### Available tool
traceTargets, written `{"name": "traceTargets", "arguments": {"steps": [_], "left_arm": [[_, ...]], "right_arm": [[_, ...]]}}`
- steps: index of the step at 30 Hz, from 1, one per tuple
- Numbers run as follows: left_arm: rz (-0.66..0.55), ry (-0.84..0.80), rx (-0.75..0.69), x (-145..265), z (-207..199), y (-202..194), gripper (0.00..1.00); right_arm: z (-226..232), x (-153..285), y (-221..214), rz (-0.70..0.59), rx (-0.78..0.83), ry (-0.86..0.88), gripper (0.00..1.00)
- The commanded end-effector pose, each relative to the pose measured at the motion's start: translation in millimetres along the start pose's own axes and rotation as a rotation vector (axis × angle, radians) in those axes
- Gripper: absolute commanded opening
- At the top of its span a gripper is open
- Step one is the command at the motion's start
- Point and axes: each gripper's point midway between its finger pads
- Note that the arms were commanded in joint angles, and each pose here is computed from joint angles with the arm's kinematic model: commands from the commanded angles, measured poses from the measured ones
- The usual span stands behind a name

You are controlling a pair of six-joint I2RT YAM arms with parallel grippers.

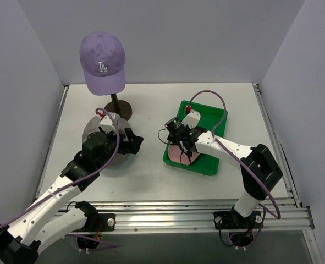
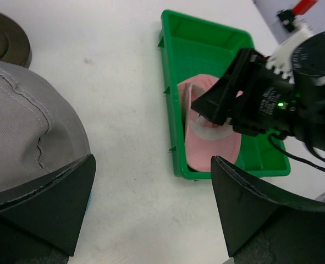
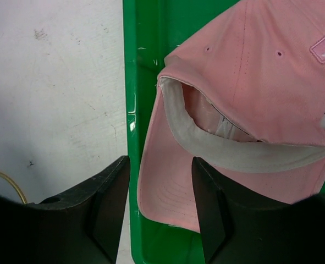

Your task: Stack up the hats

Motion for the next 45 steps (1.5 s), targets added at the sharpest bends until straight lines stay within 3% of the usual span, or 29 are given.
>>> {"name": "traceTargets", "arguments": {"steps": [1, 8, 14, 24, 35, 38, 42, 45], "left_arm": [[-0.192, -0.06, -0.005, 23.1, -15.1, 43.3, 0.94], [-0.328, -0.125, 0.012, 50.8, -20.7, 58.8, 0.94], [-0.314, -0.133, 0.004, 50.3, -23.2, 55.4, 0.94], [-0.32, -0.156, 0.002, 53.0, -26.7, 56.3, 0.94], [-0.323, -0.157, 0.001, 51.7, -26.1, 54.9, 0.94], [-0.322, -0.165, 0.002, 52.4, -27.8, 54.8, 0.94], [-0.329, -0.172, 0.007, 55.6, -28.3, 56.3, 0.94], [-0.348, -0.171, 0.01, 57.2, -26.9, 57.8, 0.94]], "right_arm": [[-4.9, -1.6, 5.3, -0.044, -0.034, -0.068, 0.44], [1.3, -20.6, -11.8, -0.006, -0.015, -0.091, 0.43], [-3.9, -32.2, -25.0, 0.009, 0.015, -0.135, 0.42], [-20.2, -25.4, -21.9, -0.03, 0.027, -0.218, 0.27], [-17.6, -17.7, 1.0, -0.121, 0.025, -0.229, 0.29], [-13.9, -17.4, 5.4, -0.129, 0.032, -0.23, 0.23], [-7.3, -15.7, 10.3, -0.132, 0.027, -0.217, 0.0], [3.4, -15.8, 13.7, -0.126, 0.039, -0.189, 0.0]]}}
Point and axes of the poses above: each gripper's point midway between its finger pads, its own x axis back along the fingers, its own z axis along the line the jaws close on, y = z × x, and after that the axes turned 3 degrees about x, right-handed
